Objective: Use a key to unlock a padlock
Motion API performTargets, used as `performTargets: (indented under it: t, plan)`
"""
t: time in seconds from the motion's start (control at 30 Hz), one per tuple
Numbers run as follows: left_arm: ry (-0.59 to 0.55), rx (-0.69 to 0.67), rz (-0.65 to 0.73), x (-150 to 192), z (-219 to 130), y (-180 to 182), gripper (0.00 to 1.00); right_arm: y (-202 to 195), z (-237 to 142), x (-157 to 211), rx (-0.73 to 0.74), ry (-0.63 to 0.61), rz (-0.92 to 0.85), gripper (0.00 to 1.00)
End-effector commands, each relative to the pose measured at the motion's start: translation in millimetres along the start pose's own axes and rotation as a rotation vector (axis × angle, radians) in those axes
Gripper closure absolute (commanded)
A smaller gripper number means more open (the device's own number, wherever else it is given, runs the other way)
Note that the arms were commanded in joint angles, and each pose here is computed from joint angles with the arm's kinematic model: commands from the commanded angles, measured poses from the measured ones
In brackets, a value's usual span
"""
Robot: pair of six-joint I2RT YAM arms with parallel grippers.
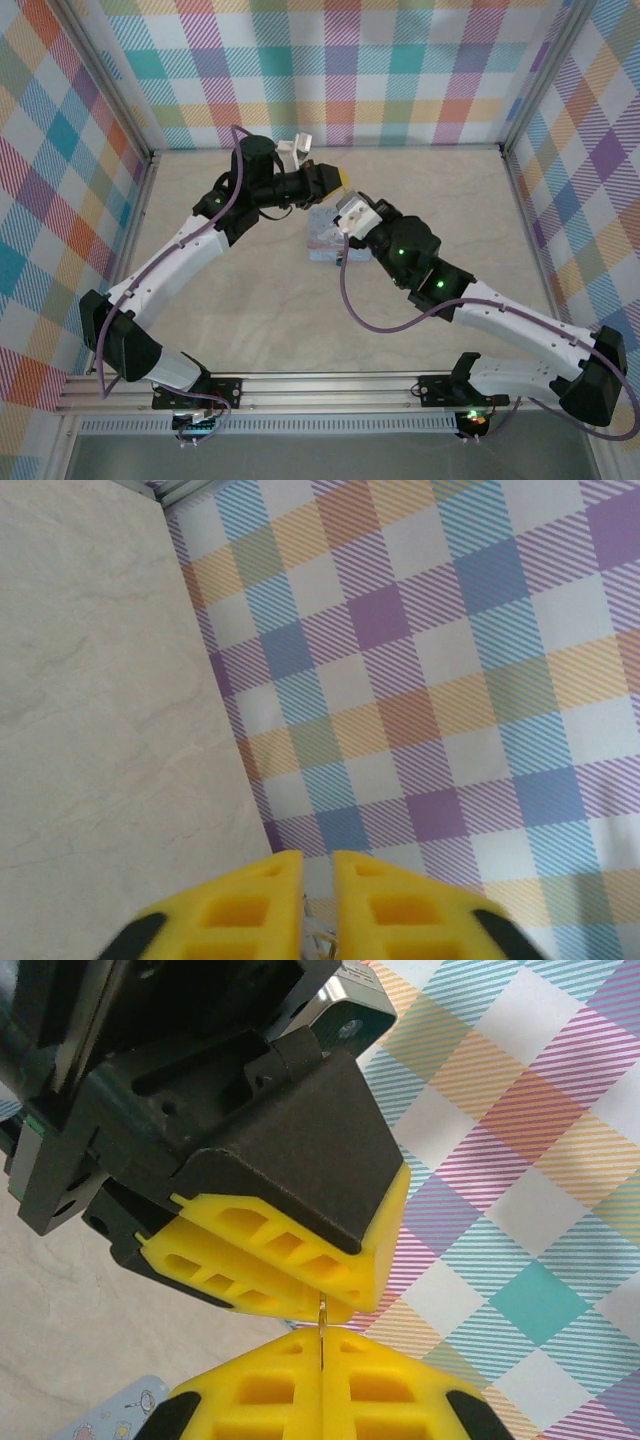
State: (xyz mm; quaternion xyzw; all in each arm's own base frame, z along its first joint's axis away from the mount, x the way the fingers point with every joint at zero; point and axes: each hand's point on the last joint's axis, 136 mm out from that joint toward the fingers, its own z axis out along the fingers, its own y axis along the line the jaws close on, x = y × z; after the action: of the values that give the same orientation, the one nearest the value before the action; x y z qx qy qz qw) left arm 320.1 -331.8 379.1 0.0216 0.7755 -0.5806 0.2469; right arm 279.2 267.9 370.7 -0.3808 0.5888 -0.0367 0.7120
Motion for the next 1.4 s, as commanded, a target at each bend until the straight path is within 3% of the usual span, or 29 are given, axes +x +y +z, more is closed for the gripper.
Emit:
performTargets:
  t: [0.0, 0.13, 0.27, 0.4, 0.53, 0.77, 1.07, 1.23, 1.37]
  plan:
    - [0.015, 0.028, 0.026, 1.3, -2.5, -16.3, 0.92, -8.1, -1.9, -10.0, 0.035, -0.03, 0.014, 1.0]
    - [0.005, -0.005, 0.046, 0.6, -5.1, -11.1, 1.0, -6.0, -2.5, -6.4, 0.015, -0.008, 0.026, 0.99]
    - [-0.016, -0.023, 0.077, -2.9, -8.8, -11.0, 1.0, -6.1, -5.1, 1.2, 0.005, 0.029, 0.082, 0.74]
    - [-0.04, -0.076, 0.123, -6.1, -13.9, -2.1, 1.0, -14.1, -13.5, 17.5, -0.007, 0.093, 0.205, 0.65]
    - [-0.072, -0.165, 0.177, -7.0, -22.2, 15.2, 1.0, -1.8, -27.8, 45.5, -0.096, 0.203, 0.4, 0.54]
    - [-0.081, -0.225, 0.263, 3.2, -26.4, 41.8, 1.0, 38.3, -35.7, 92.8, -0.319, 0.373, 0.848, 0.48]
    - [-0.021, -0.299, 0.304, 32.4, -31.1, 82.0, 1.0, 53.5, -34.7, 108.3, -0.397, 0.358, 1.098, 0.17]
    - [-0.017, -0.26, 0.313, 41.8, -28.9, 85.3, 1.0, 53.2, -37.1, 107.3, -0.421, 0.324, 1.183, 0.13]
    - [-0.026, -0.196, 0.324, 47.3, -27.1, 75.4, 1.0, 49.3, -37.0, 96.5, -0.477, 0.251, 1.301, 0.17]
